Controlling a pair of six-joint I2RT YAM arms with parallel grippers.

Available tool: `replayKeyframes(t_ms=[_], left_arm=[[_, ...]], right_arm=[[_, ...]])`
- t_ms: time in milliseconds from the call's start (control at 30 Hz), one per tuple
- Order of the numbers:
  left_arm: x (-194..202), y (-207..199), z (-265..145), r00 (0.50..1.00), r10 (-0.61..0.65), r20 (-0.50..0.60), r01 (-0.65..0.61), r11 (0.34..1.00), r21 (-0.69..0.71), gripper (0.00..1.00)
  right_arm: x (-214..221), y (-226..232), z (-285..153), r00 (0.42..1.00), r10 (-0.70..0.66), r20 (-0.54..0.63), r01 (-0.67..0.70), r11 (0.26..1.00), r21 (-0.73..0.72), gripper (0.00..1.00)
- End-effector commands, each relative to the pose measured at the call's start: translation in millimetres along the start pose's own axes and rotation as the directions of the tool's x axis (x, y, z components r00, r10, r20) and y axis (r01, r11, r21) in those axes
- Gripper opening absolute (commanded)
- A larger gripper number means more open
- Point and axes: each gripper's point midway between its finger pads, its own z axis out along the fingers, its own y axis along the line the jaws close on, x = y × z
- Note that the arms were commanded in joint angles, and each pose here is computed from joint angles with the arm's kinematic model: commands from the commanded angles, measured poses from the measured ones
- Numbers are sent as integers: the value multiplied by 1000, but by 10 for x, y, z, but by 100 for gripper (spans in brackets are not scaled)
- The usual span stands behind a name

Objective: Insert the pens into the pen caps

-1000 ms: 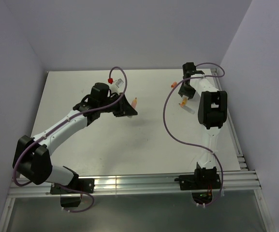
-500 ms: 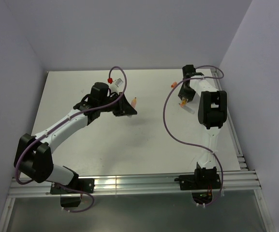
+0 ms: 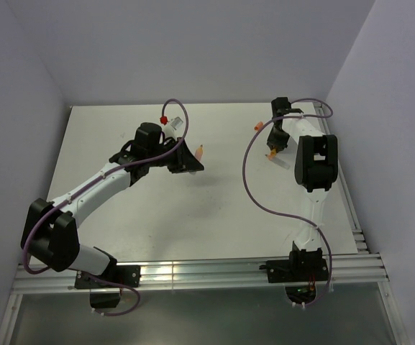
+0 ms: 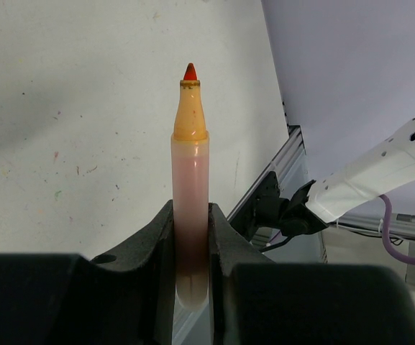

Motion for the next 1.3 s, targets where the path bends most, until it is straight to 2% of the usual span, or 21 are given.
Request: replayKeyframes(t_ms=[0,100,300,400,533,567,600,733,800,900,933,967,1133,1267], left_arm=[[-85,-82,-3,999,30,31,-31,999,41,0],[-94,-84,2,999,34,37,-36,998,46,0],[-195,-196,13,995,64,74,-70,993,93,0],[-256,-260,33,993,82,88,-93,988,121,0],[-250,-333,93,992,94,81,-108,977,185,0],[-254,-373,107,991,104,85,-120,970,213,0],[-246,-406,116,993,91,81,-108,966,236,0],[-209,-488,157,994,73,78,-95,943,319,1],[-204,-553,143,994,80,80,-103,929,357,0],[-149,-668,74,993,87,74,-111,901,419,0],[-154,-727,38,991,101,89,-130,885,448,0],[-157,-771,3,990,106,96,-139,872,469,0],[-145,-1024,-189,990,80,120,-135,803,580,0],[-160,-1150,-286,992,36,125,-108,763,638,0]], right_arm=[[-88,-4,-58,1000,16,25,-16,1000,-11,0],[-179,32,-191,997,33,65,-30,999,-43,0],[-453,290,-663,984,98,147,-63,972,-224,0],[-544,413,-970,976,131,175,-70,944,-321,0],[-533,654,-1377,968,173,179,-59,858,-509,0],[-519,750,-1678,966,182,184,-37,801,-597,0],[-479,832,-1803,965,200,168,-44,758,-651,0],[-310,1052,-2358,955,219,200,27,608,-794,0],[-253,1111,-2621,948,213,237,73,579,-812,0],[-39,1315,-3007,951,197,239,127,455,-881,0],[23,1405,-3189,949,186,254,167,385,-908,0],[90,1427,-3246,955,178,239,163,358,-919,0],[245,1543,-3855,949,206,239,221,106,-969,0],[327,1550,-4191,949,213,234,237,9,-971,0]])
